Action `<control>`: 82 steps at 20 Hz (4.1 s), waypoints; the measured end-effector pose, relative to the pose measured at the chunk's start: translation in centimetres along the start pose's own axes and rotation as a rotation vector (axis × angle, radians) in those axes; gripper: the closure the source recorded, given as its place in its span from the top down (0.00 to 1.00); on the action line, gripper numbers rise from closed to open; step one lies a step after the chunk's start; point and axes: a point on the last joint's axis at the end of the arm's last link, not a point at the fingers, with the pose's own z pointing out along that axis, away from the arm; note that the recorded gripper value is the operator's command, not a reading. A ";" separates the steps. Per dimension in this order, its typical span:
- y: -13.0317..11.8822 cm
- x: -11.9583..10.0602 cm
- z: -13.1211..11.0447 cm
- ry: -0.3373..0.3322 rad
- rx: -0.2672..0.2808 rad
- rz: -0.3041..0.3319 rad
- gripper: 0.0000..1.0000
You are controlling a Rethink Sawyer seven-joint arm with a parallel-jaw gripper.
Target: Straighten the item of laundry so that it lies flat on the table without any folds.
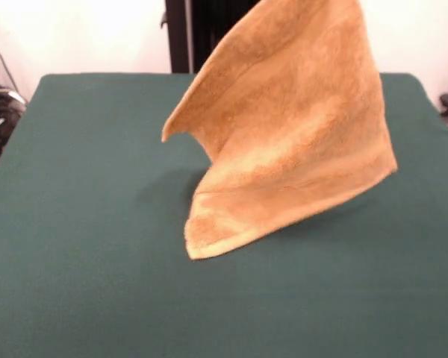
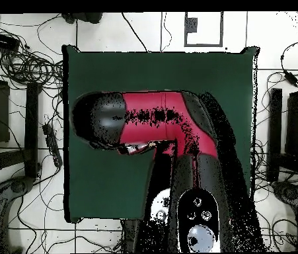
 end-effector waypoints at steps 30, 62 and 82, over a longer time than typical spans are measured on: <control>-13.4 5.7 -4.5 0.041 0.011 0.139 0.00; -18.2 0.8 -6.7 0.100 0.013 0.308 0.00; -8.1 -9.6 13.7 -0.027 0.025 0.205 0.00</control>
